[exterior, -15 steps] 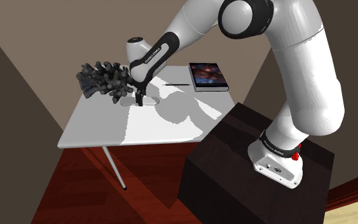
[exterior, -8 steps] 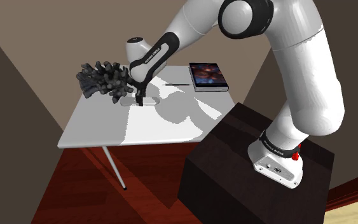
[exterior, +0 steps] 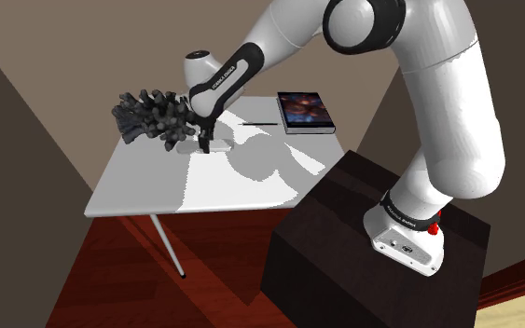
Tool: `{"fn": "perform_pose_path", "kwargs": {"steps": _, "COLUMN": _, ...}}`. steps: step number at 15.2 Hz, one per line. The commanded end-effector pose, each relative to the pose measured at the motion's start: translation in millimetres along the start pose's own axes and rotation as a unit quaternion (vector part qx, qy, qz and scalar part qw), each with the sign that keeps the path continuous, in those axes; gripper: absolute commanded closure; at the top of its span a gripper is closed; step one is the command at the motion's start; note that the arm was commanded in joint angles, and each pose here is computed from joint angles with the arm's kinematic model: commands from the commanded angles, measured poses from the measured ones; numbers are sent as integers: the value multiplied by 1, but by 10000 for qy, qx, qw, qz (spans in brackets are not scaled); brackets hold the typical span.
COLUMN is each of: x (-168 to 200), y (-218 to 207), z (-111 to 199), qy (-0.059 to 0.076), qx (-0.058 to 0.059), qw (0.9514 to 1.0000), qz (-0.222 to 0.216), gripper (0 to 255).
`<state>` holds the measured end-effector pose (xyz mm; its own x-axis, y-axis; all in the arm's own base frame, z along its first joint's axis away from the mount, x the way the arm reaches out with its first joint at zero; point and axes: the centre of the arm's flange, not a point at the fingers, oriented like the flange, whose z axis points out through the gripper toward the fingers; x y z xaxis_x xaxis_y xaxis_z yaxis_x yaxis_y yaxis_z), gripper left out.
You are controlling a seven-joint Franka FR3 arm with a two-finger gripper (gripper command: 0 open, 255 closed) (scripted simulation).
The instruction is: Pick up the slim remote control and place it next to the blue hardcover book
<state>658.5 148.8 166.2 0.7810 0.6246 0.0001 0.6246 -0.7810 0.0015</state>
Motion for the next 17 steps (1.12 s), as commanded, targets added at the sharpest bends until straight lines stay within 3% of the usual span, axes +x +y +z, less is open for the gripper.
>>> {"fn": "perform_pose_path", "kwargs": {"steps": 1, "x": -1, "y": 1, "z": -10, "qy": 6, "qx": -4, "qw": 10000, "qz": 5, "gripper": 255}}
{"fn": "perform_pose_path", "kwargs": {"steps": 17, "x": -1, "y": 1, "z": -95, "qy": 6, "qx": -4, "qw": 10000, "qz": 5, "gripper": 255}}
